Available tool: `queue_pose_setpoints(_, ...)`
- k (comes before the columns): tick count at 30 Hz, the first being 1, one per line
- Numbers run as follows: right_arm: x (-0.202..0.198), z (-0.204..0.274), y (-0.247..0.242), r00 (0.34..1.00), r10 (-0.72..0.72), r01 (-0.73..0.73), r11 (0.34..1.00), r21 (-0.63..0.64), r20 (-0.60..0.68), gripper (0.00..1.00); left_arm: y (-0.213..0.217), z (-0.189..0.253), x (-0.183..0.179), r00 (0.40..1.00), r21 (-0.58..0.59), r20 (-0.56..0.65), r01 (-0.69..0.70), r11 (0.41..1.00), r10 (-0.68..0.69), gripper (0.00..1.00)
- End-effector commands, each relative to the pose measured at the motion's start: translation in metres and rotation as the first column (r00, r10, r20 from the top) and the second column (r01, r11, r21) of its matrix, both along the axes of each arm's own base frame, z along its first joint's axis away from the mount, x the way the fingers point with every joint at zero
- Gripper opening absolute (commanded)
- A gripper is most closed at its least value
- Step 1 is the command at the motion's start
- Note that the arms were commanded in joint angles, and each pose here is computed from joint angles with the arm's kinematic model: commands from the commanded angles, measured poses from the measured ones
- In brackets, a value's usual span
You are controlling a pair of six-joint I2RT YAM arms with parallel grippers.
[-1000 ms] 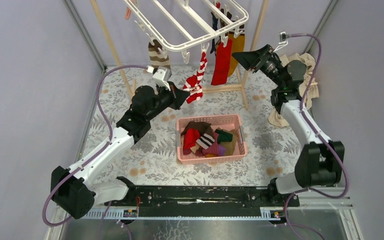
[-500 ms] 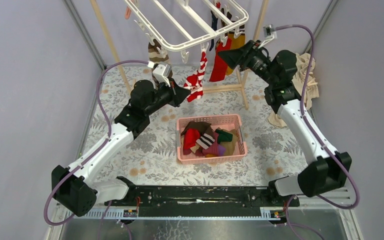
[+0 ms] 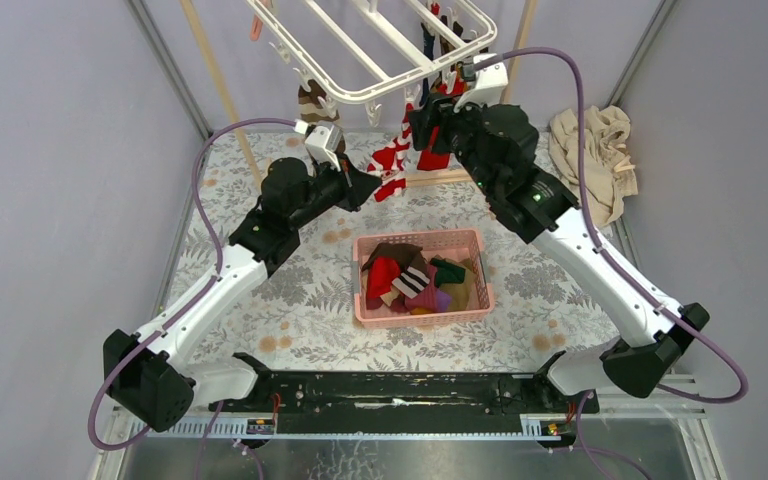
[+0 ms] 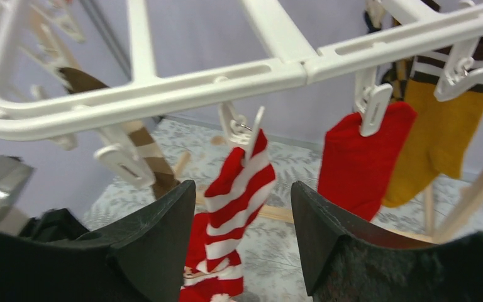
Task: Remove the socks clipped to the hanger
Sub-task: Remove the sock from the hanger.
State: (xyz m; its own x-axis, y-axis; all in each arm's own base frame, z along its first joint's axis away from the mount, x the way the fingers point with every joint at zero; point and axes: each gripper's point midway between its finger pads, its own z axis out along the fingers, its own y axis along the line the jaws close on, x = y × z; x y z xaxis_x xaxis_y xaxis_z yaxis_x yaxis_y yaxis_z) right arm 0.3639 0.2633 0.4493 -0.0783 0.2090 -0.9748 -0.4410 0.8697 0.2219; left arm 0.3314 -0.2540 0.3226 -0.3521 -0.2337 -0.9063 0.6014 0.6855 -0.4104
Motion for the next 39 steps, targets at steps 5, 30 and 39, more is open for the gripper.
queue_pose_setpoints(5, 0.017, 0.008, -0.015, 0.981, -0.190, 0.193, 0.980, -0.051, 0.048, 0.64, -0.001, 0.015, 0.001, 1.000, -0.024, 0.028, -0.010, 1.000, 0.011, 0.00)
queue_pose_setpoints(30, 0.030, 0.033, 0.026, 0.975, -0.192, 0.192, 0.981, 0.015, 0.110, 0.64, -0.001, 0.007, -0.001, 1.000, -0.021, 0.026, -0.004, 1.000, 0.005, 0.00)
queue_pose_setpoints(39, 0.042, 0.030, 0.028, 0.956, -0.265, 0.264, 0.964, 0.023, 0.125, 0.65, 0.001, 0.007, -0.003, 1.000, -0.009, 0.029, -0.005, 1.000, 0.005, 0.00)
